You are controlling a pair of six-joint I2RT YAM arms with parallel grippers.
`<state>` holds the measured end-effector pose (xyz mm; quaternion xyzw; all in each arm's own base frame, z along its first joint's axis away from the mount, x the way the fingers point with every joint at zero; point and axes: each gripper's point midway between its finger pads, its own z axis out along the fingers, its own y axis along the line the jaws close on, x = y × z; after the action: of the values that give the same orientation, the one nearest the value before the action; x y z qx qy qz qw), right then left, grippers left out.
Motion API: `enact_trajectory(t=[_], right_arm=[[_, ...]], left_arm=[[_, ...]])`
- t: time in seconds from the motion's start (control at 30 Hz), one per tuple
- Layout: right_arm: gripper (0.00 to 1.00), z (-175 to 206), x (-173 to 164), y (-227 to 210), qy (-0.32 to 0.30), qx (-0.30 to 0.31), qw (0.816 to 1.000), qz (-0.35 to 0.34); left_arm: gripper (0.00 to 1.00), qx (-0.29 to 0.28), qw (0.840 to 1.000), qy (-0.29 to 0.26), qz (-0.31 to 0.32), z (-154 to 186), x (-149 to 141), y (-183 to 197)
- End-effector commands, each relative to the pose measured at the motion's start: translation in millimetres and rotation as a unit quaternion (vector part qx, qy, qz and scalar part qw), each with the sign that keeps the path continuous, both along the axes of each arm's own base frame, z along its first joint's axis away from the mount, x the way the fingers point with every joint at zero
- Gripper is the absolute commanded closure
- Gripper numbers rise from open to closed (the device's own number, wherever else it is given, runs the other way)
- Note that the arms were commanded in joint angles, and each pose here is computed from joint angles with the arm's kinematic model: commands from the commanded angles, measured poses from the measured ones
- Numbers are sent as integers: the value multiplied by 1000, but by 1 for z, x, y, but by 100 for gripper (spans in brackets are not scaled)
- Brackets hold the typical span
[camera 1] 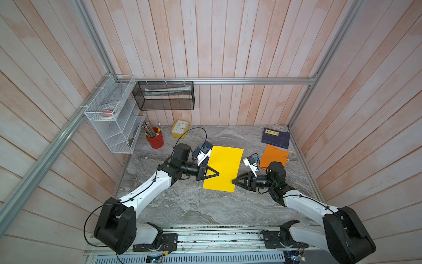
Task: Unclip the paperclips from the documents
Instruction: Adjust the document, then remove the paper clip from the document.
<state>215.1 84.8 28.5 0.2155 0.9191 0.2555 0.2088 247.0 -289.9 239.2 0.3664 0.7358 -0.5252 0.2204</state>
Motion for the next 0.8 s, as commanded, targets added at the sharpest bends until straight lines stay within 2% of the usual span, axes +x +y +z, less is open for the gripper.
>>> enact_trajectory(t=[0.0, 0.27, 0.37, 0.47, 0.6, 0.77], right_arm=[[77, 10, 4, 1, -9, -4, 1000, 9], [70, 22, 6, 19, -28, 26, 997, 64], [67, 31, 8, 26, -50, 37, 994, 90], [61, 49, 13, 36, -86, 55, 988, 119], [55, 83, 24, 48, -151, 70, 973, 158], [47, 127, 32, 68, -243, 93, 939, 224]], left_arm=[[100, -9, 1000, -1, -2, 3, 2, -1], [100, -13, 1000, 7, 4, 3, 6, -4], [100, -18, 1000, -1, 3, 3, 6, -4], [100, -25, 1000, 14, 6, 6, 6, -5], [100, -35, 999, 11, 1, 11, 6, -6], [100, -41, 999, 12, -12, 12, 6, -9]])
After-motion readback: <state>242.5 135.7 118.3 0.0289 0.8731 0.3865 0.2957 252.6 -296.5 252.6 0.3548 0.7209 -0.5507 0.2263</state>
